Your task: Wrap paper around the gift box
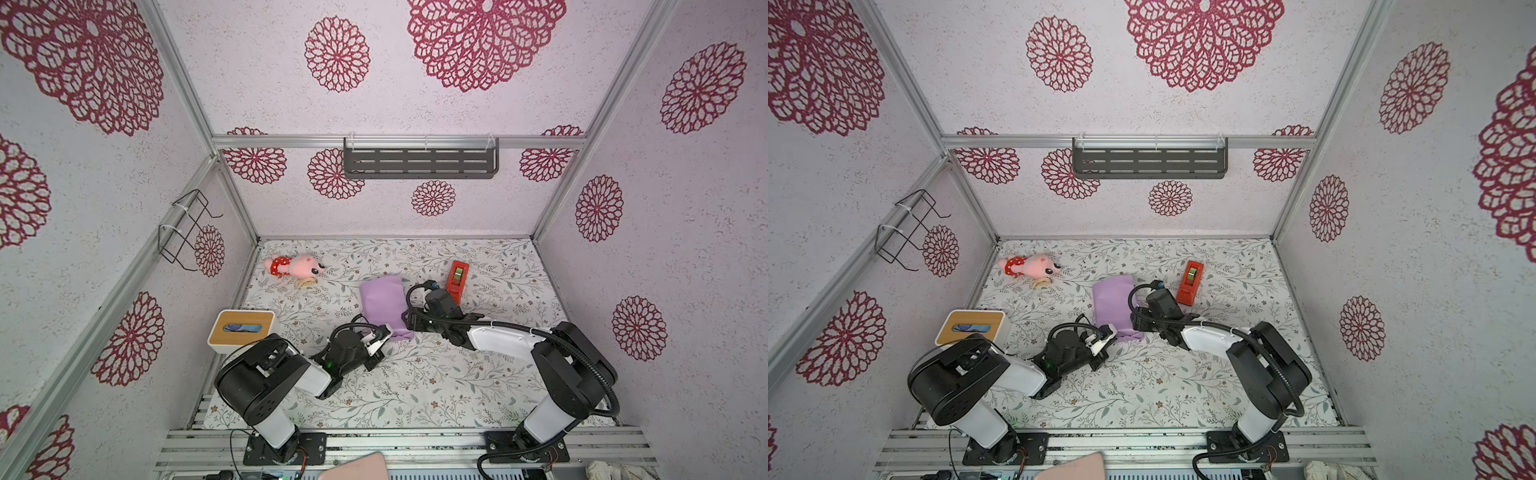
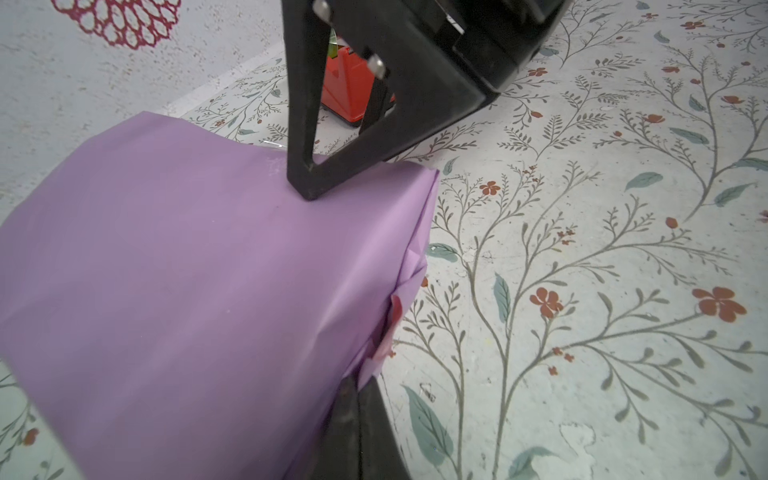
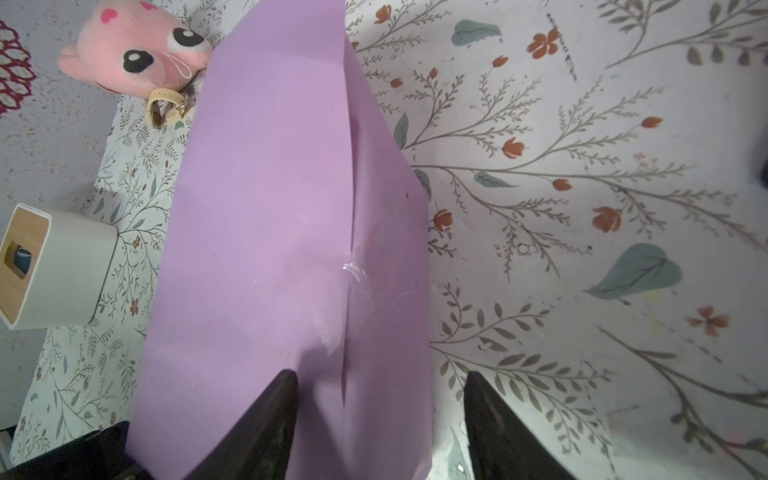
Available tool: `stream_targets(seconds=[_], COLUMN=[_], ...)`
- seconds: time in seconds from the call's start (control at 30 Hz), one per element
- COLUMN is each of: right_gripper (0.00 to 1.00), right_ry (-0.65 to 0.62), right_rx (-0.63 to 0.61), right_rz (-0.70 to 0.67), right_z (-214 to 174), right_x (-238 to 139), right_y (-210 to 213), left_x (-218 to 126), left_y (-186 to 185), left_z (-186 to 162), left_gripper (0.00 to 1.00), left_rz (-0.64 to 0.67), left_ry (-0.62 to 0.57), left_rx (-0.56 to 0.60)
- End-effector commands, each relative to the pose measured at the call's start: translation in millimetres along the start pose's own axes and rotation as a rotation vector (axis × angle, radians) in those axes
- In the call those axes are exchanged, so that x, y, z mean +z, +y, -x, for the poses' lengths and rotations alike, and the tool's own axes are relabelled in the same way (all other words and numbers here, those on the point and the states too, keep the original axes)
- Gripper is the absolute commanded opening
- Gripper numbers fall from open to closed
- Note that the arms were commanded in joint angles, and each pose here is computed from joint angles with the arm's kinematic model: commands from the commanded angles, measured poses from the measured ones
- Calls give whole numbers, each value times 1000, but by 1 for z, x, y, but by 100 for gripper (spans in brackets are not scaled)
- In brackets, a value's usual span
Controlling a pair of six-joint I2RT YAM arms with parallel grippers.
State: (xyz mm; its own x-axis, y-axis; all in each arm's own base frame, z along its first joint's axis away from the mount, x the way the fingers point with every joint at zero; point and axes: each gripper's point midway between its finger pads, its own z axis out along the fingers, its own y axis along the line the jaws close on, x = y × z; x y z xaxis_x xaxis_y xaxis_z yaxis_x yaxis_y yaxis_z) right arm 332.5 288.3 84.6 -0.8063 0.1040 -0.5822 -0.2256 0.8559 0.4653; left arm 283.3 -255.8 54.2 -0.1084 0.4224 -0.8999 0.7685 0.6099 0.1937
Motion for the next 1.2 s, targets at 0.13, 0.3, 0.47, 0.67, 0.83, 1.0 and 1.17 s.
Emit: stream_targets(seconds=[0.13, 0.3, 0.47, 0.67, 0.83, 1.0, 1.17], right_gripper=[64, 66, 72, 82, 87, 87, 84], right_ry=[88, 46, -31, -77, -97, -154, -203], right_rx=[-67, -127, -225, -349, -486, -583, -628], right_rz=[-38, 20, 62, 45, 34, 52, 68], right_z=[-25, -10, 3, -7, -37, -46, -49], right_x=[-6, -16, -35, -50, -39, -21, 2], right_y=[-12, 4, 17, 12, 6, 7, 6], left_x=[4, 4, 3, 3, 2, 2, 2], left_y=[14, 14, 12, 10, 9, 7, 6], left_z=[13, 10, 10, 9, 7, 5, 5], left_gripper=[0, 0, 0, 0, 0, 0, 0], left_rz=[55, 58, 46, 35, 32, 24, 15], left_ry=[-56, -47, -49, -46, -42, -36, -33], left_rx=[-59, -80, -94, -101, -100, -96, -96])
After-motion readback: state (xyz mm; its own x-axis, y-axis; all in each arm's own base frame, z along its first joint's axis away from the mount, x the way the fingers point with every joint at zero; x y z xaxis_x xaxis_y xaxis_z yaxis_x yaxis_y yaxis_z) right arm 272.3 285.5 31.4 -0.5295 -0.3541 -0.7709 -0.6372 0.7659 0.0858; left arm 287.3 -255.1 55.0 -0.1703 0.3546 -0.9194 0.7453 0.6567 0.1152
